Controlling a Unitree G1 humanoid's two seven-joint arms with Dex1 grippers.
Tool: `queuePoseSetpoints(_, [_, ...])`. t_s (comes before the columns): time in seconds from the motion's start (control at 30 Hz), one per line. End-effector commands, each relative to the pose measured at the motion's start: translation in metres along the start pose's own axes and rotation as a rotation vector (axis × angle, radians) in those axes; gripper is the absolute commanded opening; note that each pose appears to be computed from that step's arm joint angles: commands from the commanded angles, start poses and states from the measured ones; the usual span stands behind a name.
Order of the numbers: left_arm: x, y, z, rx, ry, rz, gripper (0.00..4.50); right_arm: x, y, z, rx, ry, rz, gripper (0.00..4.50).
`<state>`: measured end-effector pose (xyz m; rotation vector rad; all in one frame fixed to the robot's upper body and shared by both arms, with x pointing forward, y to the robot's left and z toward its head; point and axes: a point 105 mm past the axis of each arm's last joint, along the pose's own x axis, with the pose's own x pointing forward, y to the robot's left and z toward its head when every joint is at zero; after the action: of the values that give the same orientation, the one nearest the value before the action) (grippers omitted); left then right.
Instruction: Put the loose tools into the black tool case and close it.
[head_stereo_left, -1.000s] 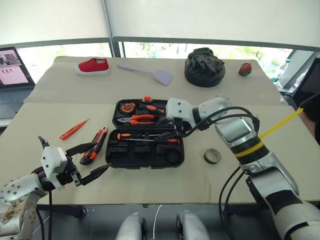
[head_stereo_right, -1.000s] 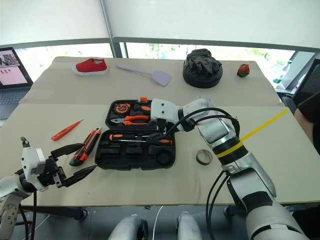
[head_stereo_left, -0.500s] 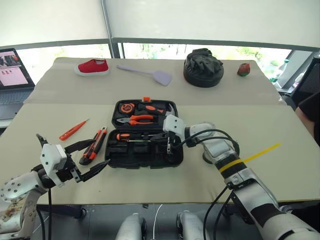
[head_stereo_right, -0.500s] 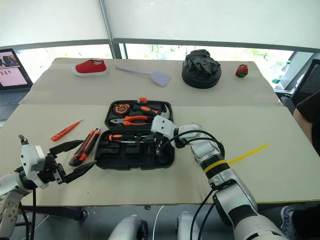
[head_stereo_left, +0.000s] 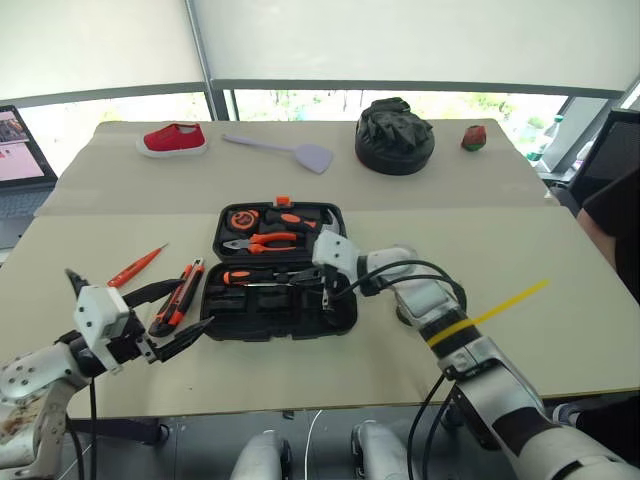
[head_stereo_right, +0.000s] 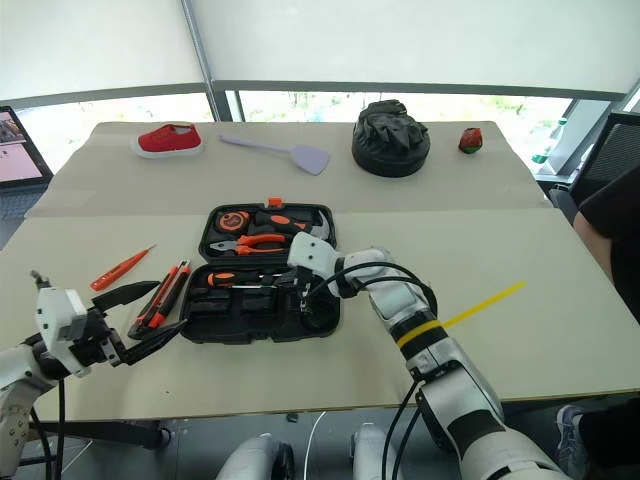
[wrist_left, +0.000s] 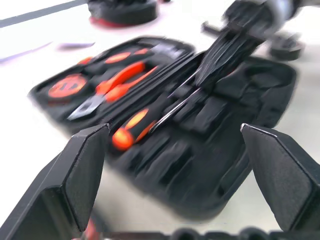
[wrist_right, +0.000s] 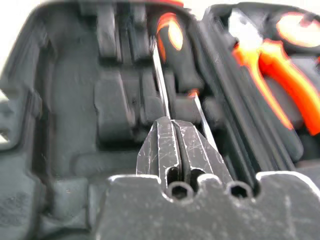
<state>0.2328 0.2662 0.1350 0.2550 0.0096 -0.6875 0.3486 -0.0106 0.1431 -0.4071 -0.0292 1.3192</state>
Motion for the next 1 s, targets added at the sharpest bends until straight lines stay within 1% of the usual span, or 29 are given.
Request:
queuePoseSetpoints(0.03, [-0.038,0.024,-0.013,-0.053,0.02,0.204,4.5,-0.044,-0.006,0.034,-0.024,-0.166,-0.065,0.81])
queuePoseSetpoints(0.07, [-0.051,0.03,-0.019,-0.07,0.032,0.267,4.5,-0.053,-0.005,0.032,-0.018,-0.176,-0.089,1.23])
queuePoseSetpoints(0.1, [-0.068,0.038,-0.028,-0.095,0.05,0.354,4.5,-0.065,-0.004,0.031,-0.019,-0.203,-0.133,1.47])
queuePoseSetpoints(0.13, [-0.084,0.045,-0.035,-0.126,0.067,0.437,4.5,-0.076,-0.003,0.031,-0.034,-0.241,-0.169,1.88])
queuePoseSetpoints(0.17, [-0.097,0.049,-0.04,-0.146,0.078,0.502,4.5,-0.085,-0.001,0.03,-0.051,-0.271,-0.186,2.16])
queuePoseSetpoints(0.2, [-0.109,0.053,-0.044,-0.157,0.092,0.563,4.5,-0.093,0.003,0.029,-0.05,-0.313,-0.188,2.57])
queuePoseSetpoints(0.27, [-0.13,0.056,-0.051,-0.161,0.131,0.649,4.5,-0.11,0.005,0.031,-0.047,-0.421,-0.251,3.26])
queuePoseSetpoints(0.3, [-0.141,0.057,-0.054,-0.167,0.137,0.692,4.5,-0.118,0.006,0.028,-0.046,-0.44,-0.286,3.63])
queuePoseSetpoints(0.33, [-0.153,0.058,-0.056,-0.186,0.143,0.743,4.5,-0.123,0.009,0.021,-0.038,-0.414,-0.309,3.91])
queuePoseSetpoints(0.37, [-0.163,0.057,-0.059,-0.2,0.147,0.785,4.5,-0.13,0.013,0.014,-0.038,-0.411,-0.338,4.29])
queuePoseSetpoints(0.4, [-0.169,0.055,-0.062,-0.245,0.148,0.805,4.5,-0.134,0.019,0.01,-0.023,-0.418,-0.344,4.45])
queuePoseSetpoints(0.43, [-0.168,0.053,-0.062,-0.279,0.143,0.796,4.5,-0.135,0.024,0.009,-0.015,-0.432,-0.332,4.45])
queuePoseSetpoints(0.5, [-0.16,0.055,-0.058,-0.28,0.128,0.782,4.5,-0.133,0.032,0.006,-0.031,-0.414,-0.313,4.45])
queuePoseSetpoints(0.53, [-0.153,0.058,-0.054,-0.27,0.116,0.772,4.5,-0.133,0.033,0.007,-0.039,-0.416,-0.328,4.45])
queuePoseSetpoints(0.63, [-0.13,0.075,-0.044,-0.278,0.159,0.779,4.5,-0.132,0.032,0.015,-0.044,-0.443,-0.36,4.45])
queuePoseSetpoints(0.67, [-0.123,0.079,-0.039,-0.273,0.146,0.77,4.5,-0.13,0.034,0.018,-0.054,-0.445,-0.35,4.45])
queuePoseSetpoints(0.73, [-0.09,0.089,-0.029,-0.266,0.162,0.654,4.5,-0.124,0.037,0.032,-0.071,-0.475,-0.31,4.45])
queuePoseSetpoints(0.77, [-0.076,0.093,-0.025,-0.299,0.16,0.6,4.5,-0.121,0.038,0.039,-0.074,-0.49,-0.288,4.45])
queuePoseSetpoints(0.83, [-0.051,0.1,-0.025,-0.354,0.219,0.506,4.5,-0.114,0.039,0.05,-0.061,-0.515,-0.245,4.45])
queuePoseSetpoints(1.0, [-0.023,0.146,-0.038,-0.313,0.383,0.576,4.5,-0.105,0.04,0.067,-0.068,-0.531,-0.206,4.45])
